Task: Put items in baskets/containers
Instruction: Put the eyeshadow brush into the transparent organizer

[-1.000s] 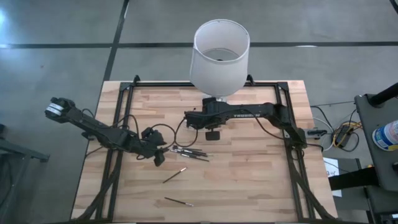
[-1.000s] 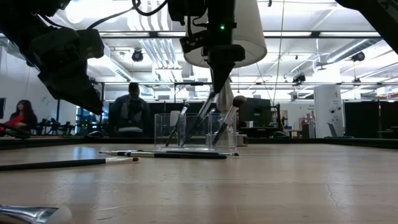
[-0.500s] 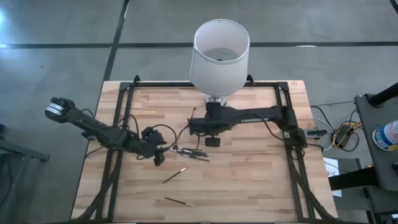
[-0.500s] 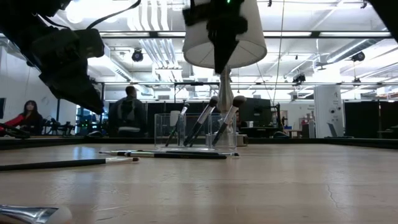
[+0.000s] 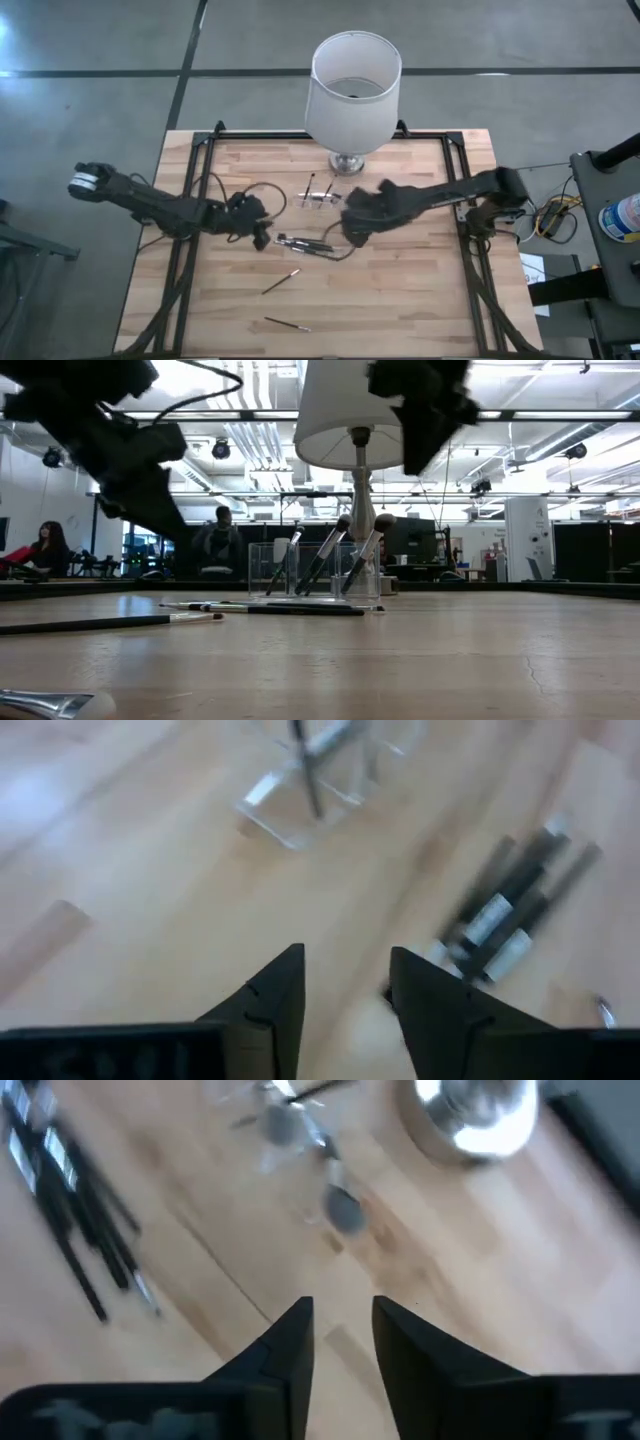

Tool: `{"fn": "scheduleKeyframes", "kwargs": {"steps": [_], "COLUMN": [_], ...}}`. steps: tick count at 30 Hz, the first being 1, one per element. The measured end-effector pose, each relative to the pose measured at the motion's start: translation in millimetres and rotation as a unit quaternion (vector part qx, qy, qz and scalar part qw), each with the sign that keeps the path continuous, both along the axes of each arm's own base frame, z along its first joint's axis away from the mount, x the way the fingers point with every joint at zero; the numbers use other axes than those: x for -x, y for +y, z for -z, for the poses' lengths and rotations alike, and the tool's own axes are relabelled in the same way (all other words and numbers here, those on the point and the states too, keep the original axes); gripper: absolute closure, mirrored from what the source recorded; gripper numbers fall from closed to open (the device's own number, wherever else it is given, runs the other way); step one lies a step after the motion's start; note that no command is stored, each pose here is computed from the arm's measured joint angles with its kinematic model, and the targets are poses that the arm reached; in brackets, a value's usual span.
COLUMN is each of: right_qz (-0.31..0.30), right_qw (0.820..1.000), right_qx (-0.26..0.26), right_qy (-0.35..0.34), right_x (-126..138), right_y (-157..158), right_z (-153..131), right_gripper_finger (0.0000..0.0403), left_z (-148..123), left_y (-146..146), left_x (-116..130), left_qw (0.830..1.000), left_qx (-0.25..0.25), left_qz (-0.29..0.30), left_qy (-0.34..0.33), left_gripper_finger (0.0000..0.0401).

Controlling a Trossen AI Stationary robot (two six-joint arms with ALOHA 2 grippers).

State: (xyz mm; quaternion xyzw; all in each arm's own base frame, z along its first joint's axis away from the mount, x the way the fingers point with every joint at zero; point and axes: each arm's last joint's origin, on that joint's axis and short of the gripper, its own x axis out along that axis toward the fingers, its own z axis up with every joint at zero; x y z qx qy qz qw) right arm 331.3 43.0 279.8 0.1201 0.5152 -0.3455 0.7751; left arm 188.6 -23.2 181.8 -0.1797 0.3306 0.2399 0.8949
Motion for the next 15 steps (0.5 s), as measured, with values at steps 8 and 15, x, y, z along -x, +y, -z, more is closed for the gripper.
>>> {"fn": "scheduleKeyframes", "kwargs": {"steps": [8, 15], "right_qz": [0.276, 0.410], "right_qw": [0.924, 0.835], "right_qx": [-0.053, -0.113], "right_qy": [-0.259, -0.349], "right_x": [50.8, 80.3], "right_y": [-13.0, -32.6], "right_z": [51.5, 124.1], "right_gripper_finger": [0.0365, 0.0394], "left_z": [-7.3, -3.9], "left_y": [49.9, 97.9], "left_x": [-3.2, -3.4], "left_qw": [0.996, 0.989], "left_qx": [-0.014, 0.031], "left_qz": [-0.081, -0.137], "left_qy": [-0.023, -0.051], "left_gripper_finger": [0.0348, 0.0399]}}
